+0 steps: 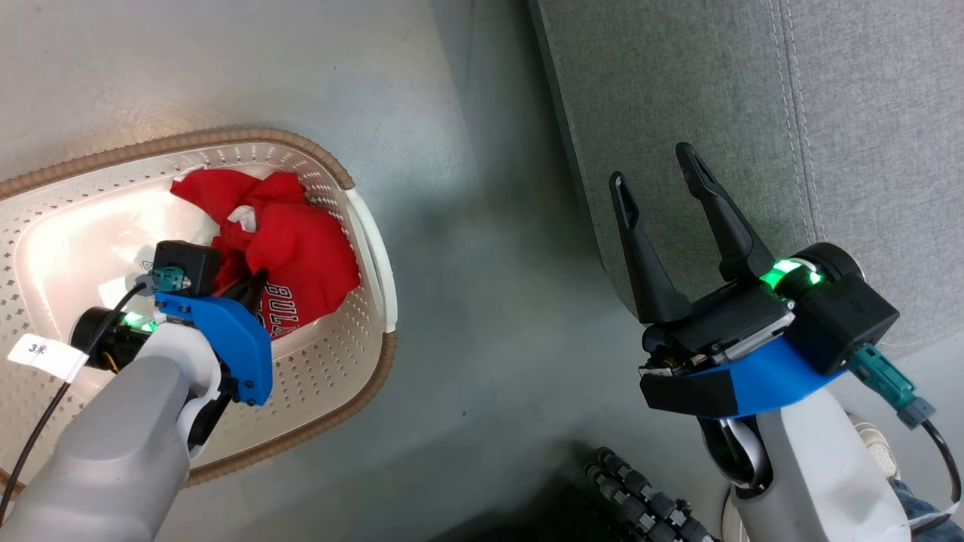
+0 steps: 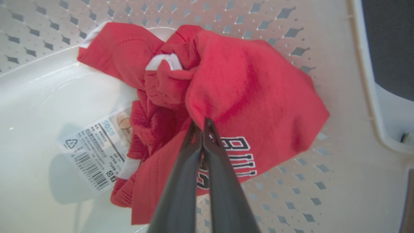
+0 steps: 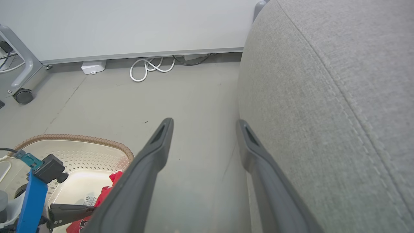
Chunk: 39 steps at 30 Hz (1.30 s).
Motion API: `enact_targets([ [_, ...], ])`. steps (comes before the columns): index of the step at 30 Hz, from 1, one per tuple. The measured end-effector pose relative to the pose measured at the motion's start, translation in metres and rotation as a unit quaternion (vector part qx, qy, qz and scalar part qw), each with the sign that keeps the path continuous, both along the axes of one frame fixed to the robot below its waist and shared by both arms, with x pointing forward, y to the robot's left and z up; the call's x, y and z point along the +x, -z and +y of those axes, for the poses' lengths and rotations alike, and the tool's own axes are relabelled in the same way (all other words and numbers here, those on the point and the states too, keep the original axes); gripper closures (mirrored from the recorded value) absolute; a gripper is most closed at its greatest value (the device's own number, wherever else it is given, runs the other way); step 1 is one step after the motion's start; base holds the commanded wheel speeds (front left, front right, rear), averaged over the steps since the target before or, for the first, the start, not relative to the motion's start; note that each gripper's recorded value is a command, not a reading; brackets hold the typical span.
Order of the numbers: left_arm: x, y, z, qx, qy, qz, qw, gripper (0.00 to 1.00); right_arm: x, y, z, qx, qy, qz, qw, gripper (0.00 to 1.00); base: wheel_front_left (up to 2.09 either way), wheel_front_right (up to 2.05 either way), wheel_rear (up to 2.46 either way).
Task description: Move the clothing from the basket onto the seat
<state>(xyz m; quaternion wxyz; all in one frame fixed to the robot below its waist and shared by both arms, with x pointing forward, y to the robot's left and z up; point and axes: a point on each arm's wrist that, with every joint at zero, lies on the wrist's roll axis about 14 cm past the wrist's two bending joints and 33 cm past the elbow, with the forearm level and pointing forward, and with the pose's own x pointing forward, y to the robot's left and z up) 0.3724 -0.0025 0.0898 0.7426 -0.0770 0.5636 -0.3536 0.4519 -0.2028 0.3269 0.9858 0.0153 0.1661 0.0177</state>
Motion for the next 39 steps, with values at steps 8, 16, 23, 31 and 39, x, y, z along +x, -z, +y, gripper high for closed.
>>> enact_targets([
  [8,0.005,-0.002,0.0,-0.005,-0.005,-0.007,1.0,1.0,0.0,-0.001,0.001,0.0,-0.001,-0.001,1.0,0.0,0.0,0.0,0.0],
  [16,0.019,-0.01,0.0,-0.013,-0.02,-0.031,0.999,1.0,0.009,-0.015,0.003,0.003,-0.008,-0.021,1.0,0.0,0.0,0.0,0.0],
  [23,0.028,-0.034,-0.005,-0.032,-0.043,-0.057,0.997,1.0,0.014,-0.031,0.006,-0.006,-0.018,-0.041,0.999,0.0,0.0,0.0,0.0],
  [31,0.022,-0.079,-0.002,-0.046,-0.055,-0.093,0.993,1.0,0.015,-0.062,0.012,-0.011,-0.027,-0.075,0.997,0.0,0.0,0.0,0.0],
  [39,0.018,-0.138,-0.005,-0.072,-0.065,-0.143,0.985,1.0,-0.003,-0.091,0.014,-0.013,-0.024,-0.095,0.995,0.0,0.0,0.0,0.0],
])
